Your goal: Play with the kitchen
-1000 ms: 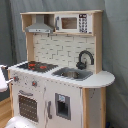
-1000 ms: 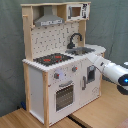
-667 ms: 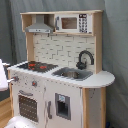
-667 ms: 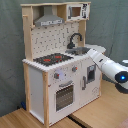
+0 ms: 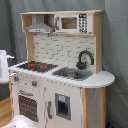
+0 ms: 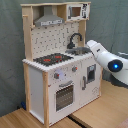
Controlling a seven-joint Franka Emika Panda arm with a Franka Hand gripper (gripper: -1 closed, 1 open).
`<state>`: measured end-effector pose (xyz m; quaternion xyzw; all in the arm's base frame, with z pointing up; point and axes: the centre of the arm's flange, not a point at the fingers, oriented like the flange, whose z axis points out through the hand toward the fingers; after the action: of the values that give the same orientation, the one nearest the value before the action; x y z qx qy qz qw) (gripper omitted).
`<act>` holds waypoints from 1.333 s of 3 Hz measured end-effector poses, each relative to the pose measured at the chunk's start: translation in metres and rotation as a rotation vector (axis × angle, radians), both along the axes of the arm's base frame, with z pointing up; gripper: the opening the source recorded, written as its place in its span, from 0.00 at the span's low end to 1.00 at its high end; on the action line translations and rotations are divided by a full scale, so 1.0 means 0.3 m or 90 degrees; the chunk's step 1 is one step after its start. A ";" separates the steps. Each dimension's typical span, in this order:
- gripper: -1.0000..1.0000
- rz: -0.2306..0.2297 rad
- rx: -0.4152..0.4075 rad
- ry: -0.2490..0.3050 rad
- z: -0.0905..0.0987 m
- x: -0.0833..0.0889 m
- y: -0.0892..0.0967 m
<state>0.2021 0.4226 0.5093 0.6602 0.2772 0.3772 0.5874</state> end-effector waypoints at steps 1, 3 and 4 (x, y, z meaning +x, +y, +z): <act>1.00 -0.011 0.051 -0.013 0.065 0.061 0.016; 1.00 -0.045 0.149 -0.037 0.161 0.220 0.008; 1.00 -0.071 0.205 -0.049 0.206 0.303 -0.043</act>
<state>0.2931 0.4097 0.5711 0.7454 0.1531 0.4085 0.5041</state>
